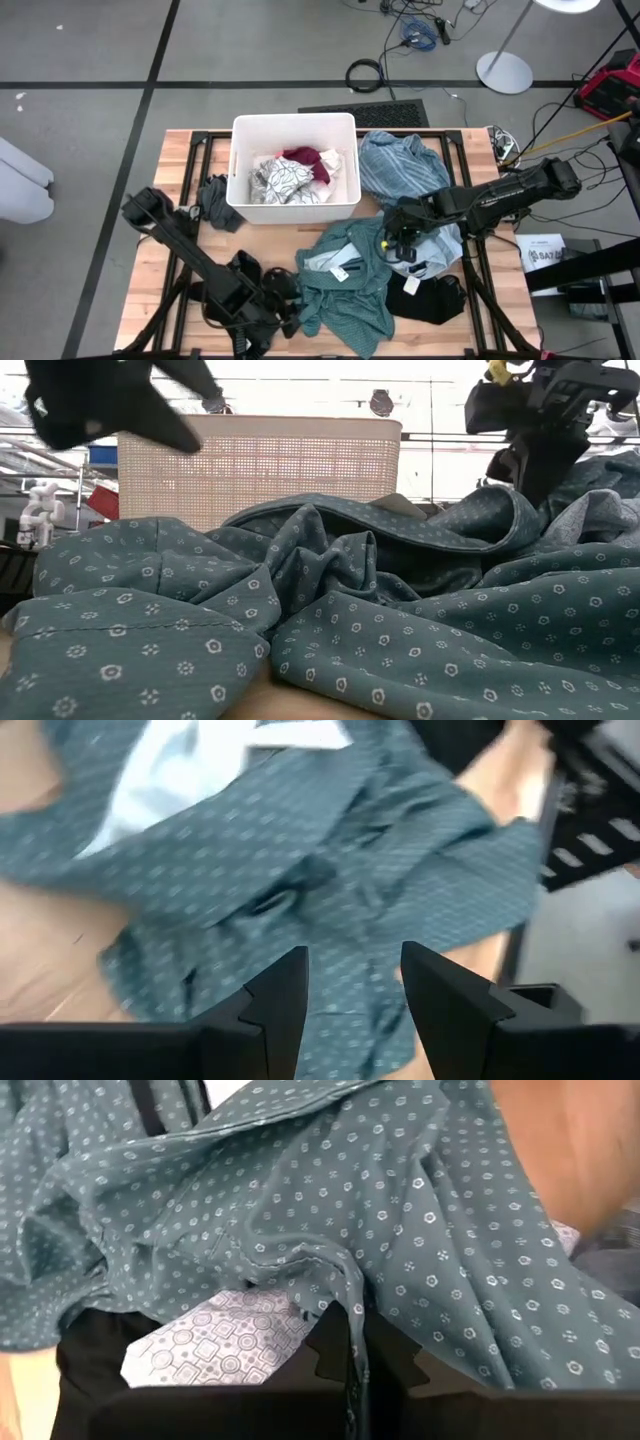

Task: Sort clothes
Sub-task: Fold the green polo shirt

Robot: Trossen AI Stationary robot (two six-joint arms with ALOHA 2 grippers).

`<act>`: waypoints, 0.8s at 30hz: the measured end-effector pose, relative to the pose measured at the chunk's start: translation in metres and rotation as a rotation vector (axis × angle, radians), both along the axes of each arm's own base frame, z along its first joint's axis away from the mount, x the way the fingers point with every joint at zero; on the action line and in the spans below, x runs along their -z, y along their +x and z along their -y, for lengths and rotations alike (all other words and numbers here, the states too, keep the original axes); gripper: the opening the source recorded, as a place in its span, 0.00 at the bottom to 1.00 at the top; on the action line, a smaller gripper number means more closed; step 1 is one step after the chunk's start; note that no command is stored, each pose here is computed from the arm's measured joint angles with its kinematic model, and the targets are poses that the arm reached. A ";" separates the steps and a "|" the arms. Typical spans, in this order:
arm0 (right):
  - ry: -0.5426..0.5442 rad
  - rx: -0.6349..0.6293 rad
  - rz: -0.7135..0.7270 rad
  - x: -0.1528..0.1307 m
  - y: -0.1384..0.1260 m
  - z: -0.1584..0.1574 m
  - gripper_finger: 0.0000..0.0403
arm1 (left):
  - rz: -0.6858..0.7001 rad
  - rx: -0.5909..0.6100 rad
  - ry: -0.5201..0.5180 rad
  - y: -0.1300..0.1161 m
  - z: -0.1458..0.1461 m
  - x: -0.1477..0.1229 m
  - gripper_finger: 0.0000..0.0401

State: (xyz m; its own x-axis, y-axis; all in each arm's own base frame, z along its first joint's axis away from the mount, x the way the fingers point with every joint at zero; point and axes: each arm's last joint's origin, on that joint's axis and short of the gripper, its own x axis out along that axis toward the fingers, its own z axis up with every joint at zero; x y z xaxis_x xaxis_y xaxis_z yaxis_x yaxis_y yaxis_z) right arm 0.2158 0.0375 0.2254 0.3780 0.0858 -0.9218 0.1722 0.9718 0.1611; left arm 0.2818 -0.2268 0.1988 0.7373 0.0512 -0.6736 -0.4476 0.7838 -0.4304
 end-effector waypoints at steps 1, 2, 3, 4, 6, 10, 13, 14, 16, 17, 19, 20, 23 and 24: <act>0.005 -0.009 -0.001 0.000 0.000 0.000 0.00 | -0.014 -0.011 0.001 0.000 0.000 0.003 0.43; 0.003 -0.013 0.000 0.000 0.000 0.000 0.00 | -0.026 -0.018 0.004 -0.001 -0.001 0.005 0.43; 0.003 -0.016 0.000 0.000 0.000 0.000 0.00 | -0.036 -0.025 0.011 0.000 -0.002 0.007 0.43; 0.002 -0.021 0.000 0.000 0.000 0.000 0.00 | -0.048 -0.030 0.020 0.000 -0.003 0.009 0.43; 0.001 -0.027 0.000 0.000 0.000 0.000 0.00 | -0.075 -0.052 0.034 0.001 -0.005 0.016 0.43; -0.006 -0.046 0.002 0.000 0.000 0.000 0.00 | -0.099 -0.111 0.042 0.012 -0.014 0.031 0.43; 0.010 -0.059 -0.001 0.000 0.000 -0.001 0.00 | -0.087 -0.136 0.032 0.023 -0.020 0.038 0.43; 0.011 -0.059 -0.002 0.000 0.000 -0.001 0.00 | -0.086 -0.140 0.031 0.025 -0.021 0.039 0.43; 0.011 -0.060 -0.010 0.000 -0.001 -0.001 0.00 | -0.107 -0.134 0.004 0.029 -0.025 0.042 0.42; 0.010 -0.060 -0.014 0.001 -0.001 -0.001 0.00 | -0.124 -0.118 -0.016 0.030 -0.025 0.042 0.41; 0.009 -0.060 -0.022 0.001 -0.002 -0.001 0.00 | -0.160 -0.087 -0.041 0.030 -0.027 0.043 0.36; 0.009 -0.060 -0.022 0.001 -0.002 -0.001 0.00 | -0.178 -0.078 -0.046 0.029 -0.027 0.044 0.32; 0.010 -0.058 -0.021 0.001 -0.002 -0.001 0.00 | -0.214 -0.063 -0.046 0.027 -0.027 0.045 0.12; 0.011 -0.057 -0.019 0.001 -0.002 -0.001 0.00 | -0.218 -0.061 -0.051 0.027 -0.027 0.045 0.06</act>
State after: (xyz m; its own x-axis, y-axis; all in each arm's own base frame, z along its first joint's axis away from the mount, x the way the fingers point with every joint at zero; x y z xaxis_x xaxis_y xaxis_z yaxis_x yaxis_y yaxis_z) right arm 0.2140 0.0383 0.2247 0.3545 0.1166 -0.9278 0.1196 0.9784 0.1686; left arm 0.3084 -0.2002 0.1535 0.5709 0.0534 -0.8193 -0.5803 0.7321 -0.3567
